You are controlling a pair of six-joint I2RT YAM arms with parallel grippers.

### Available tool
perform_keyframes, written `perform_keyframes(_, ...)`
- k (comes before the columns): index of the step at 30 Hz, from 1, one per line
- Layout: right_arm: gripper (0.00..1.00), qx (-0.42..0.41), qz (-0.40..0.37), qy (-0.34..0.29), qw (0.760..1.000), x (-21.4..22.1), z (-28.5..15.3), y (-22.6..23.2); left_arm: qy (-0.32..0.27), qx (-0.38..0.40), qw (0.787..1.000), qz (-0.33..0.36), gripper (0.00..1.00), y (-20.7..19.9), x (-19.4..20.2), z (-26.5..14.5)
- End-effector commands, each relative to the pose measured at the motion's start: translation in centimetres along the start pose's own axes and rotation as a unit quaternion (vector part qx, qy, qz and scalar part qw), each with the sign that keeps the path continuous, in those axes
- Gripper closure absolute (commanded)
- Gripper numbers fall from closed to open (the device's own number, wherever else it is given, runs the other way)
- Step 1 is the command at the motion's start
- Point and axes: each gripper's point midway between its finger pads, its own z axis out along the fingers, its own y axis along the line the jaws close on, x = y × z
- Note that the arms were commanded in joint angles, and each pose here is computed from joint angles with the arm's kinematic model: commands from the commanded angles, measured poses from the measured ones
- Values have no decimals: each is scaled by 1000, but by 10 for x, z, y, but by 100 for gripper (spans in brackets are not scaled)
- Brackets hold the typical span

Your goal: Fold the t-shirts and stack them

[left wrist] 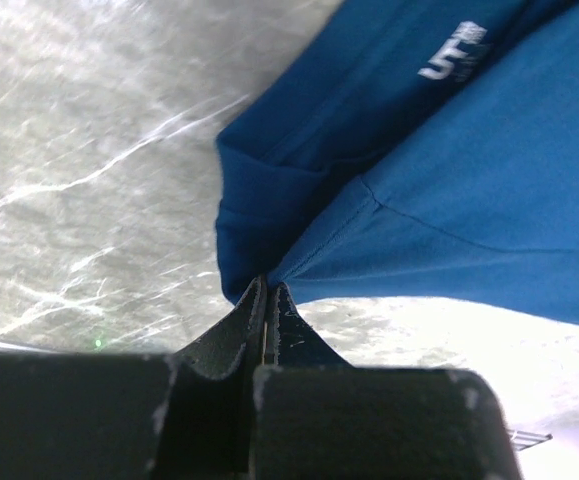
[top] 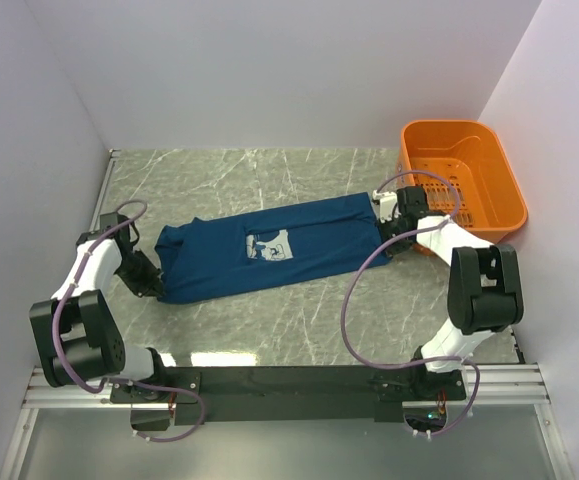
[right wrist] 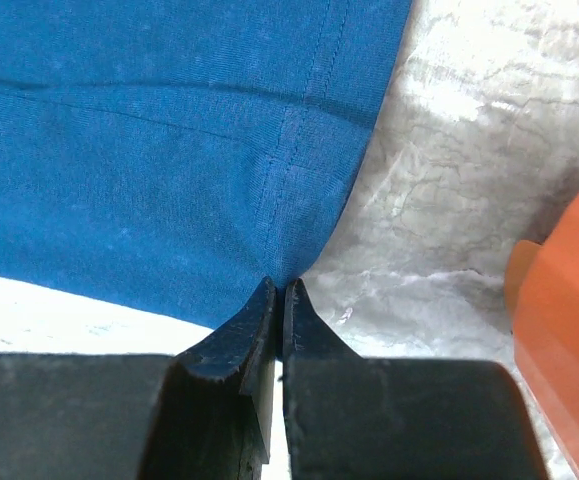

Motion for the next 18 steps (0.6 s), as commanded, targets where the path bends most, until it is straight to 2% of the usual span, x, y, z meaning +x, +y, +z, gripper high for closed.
perform_keyframes(1,100,16,-13,-10,1000,1,-12,-6,-19,-27,999,-29,99,13,1,-4)
perform_keyframes(14,96,-11,-40,24,999,35,-15,0,-1,-24,999,-38,99,16,13,6)
perform_keyframes(18,89,-17,-37,32,999,43,-14,3,7,-22,999,-34,99,15,15,9)
